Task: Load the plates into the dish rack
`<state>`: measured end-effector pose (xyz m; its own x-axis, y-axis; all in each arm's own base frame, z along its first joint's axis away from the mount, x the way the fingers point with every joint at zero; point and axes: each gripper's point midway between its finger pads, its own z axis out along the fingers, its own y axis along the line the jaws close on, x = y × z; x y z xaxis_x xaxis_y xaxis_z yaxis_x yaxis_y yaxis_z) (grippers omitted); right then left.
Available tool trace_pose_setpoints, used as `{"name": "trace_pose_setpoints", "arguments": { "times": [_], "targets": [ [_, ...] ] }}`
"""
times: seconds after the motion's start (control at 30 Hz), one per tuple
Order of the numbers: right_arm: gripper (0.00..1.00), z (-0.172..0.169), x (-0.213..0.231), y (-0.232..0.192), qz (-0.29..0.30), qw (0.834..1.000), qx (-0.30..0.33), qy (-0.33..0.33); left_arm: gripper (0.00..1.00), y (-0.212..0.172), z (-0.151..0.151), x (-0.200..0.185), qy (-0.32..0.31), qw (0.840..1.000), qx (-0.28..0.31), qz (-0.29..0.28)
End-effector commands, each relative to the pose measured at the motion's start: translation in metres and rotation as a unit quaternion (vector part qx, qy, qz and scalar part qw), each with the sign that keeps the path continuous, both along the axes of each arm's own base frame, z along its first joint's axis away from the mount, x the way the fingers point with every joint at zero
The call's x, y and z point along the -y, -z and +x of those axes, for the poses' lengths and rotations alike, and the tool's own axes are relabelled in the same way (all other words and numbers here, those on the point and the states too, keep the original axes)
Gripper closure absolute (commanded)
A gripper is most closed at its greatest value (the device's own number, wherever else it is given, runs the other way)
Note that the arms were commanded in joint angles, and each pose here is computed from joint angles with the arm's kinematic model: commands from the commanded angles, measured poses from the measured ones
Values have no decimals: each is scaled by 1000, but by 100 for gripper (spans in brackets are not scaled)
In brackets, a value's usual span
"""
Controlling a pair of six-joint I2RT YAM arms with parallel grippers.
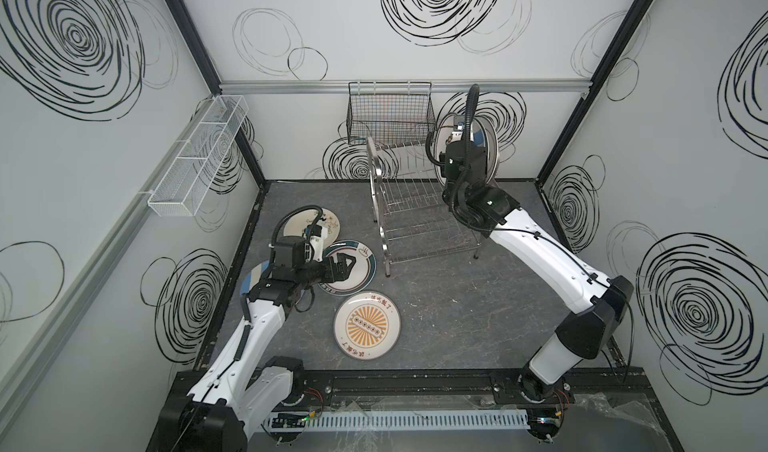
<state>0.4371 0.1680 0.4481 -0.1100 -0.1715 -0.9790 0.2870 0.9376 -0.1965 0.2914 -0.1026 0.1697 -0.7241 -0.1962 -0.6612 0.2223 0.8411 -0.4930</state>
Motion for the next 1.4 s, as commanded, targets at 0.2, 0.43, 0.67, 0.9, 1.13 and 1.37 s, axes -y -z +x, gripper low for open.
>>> {"name": "trace_pose_setpoints", "arguments": {
  "times": [0.2,0.43,0.67,0.9,1.13,1.37],
  "targets": [
    [100,-23,13,-64,3,998,63,17,4,-8,2,-2,-2,1000,24,-4],
    [100,-27,12,-71,-3,998,67,17,4,-8,3,-2,-3,1000,25,-1],
    [100,-24,9,-65,-26,998,58,18,4,-7,2,-2,-2,1000,24,-1],
    [100,-18,2,-63,-43,998,52,10,4,-7,3,-2,-1,1000,24,-2],
    [100,-10,-7,-45,-43,998,40,0,4,-5,3,-2,-1,1000,22,-1],
    [100,0,-13,-34,-51,998,30,-1,4,-4,3,-2,-1,1000,20,0]
  ]
}}
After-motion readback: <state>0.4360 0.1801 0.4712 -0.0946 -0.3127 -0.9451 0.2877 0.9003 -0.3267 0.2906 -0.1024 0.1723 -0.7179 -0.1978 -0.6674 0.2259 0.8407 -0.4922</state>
